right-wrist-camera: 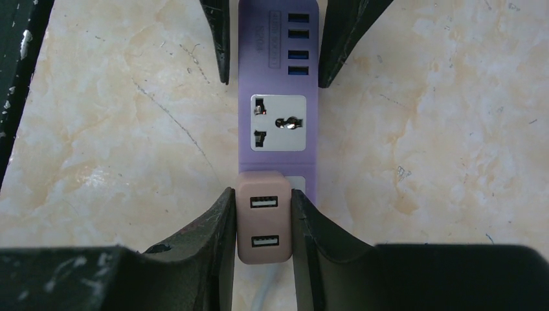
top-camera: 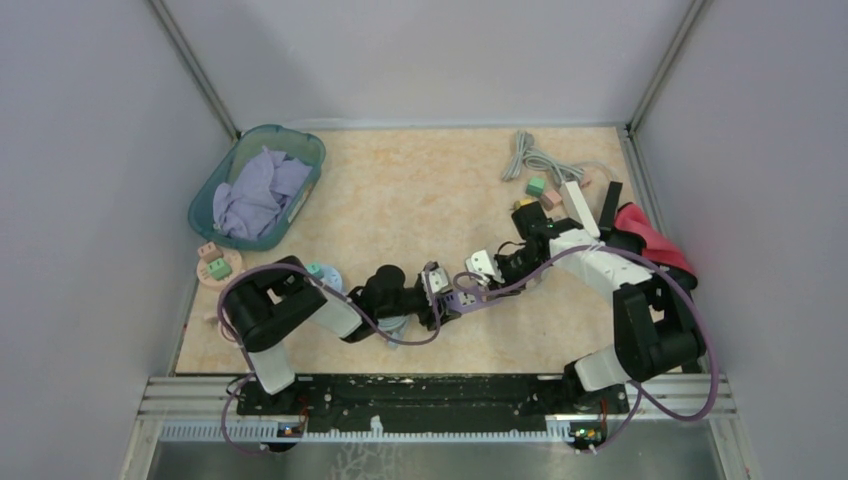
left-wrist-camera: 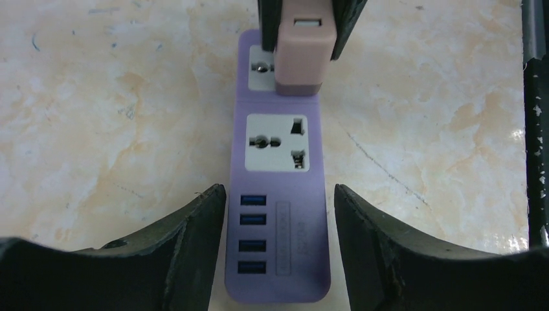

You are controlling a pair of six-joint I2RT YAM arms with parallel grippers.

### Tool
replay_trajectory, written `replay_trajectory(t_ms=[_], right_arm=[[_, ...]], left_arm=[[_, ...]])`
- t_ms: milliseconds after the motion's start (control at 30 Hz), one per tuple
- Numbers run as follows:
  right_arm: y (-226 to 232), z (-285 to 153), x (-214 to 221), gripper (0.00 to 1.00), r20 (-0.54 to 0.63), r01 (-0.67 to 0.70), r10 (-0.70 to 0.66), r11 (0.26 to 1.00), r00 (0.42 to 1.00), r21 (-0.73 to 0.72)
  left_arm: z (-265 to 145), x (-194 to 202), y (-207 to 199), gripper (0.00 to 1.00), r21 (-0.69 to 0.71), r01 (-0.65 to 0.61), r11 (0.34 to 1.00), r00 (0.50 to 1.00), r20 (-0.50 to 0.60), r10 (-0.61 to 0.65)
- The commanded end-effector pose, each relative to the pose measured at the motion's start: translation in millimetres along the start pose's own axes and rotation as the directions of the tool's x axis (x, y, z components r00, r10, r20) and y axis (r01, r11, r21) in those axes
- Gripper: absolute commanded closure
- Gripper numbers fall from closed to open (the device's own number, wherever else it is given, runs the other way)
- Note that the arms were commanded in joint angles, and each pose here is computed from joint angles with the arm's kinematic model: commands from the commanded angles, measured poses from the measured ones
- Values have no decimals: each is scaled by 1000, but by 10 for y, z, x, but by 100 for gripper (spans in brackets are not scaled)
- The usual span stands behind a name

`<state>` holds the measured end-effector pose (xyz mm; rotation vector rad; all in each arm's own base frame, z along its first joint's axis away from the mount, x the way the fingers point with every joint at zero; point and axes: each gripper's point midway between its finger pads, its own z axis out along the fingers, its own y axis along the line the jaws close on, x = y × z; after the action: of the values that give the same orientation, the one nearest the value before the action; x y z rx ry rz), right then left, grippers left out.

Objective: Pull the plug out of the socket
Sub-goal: Remove the plug from the socket.

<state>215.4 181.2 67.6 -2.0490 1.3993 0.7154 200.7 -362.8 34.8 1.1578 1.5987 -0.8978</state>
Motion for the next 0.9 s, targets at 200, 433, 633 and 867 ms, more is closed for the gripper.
replay_trajectory(t_ms=[200, 433, 633, 867], right_arm=[[63, 79, 48, 100, -10, 73, -73, 996, 997, -44], [57, 78, 38, 100, -6, 73, -73, 996, 997, -44], [51, 79, -4, 100, 13, 64, -64, 997, 998, -46], [-13, 81, -262, 100, 135, 26, -21, 999, 991, -29]], left_arm=[[202, -205, -20, 36, -3, -129, 992, 986, 105, 129], [243, -41, 13, 44, -10, -121, 993, 991, 58, 122], [237, 93, 14, 71, -7, -116, 993, 993, 14, 116], [234, 169, -33, 93, 21, -109, 994, 994, -9, 109]])
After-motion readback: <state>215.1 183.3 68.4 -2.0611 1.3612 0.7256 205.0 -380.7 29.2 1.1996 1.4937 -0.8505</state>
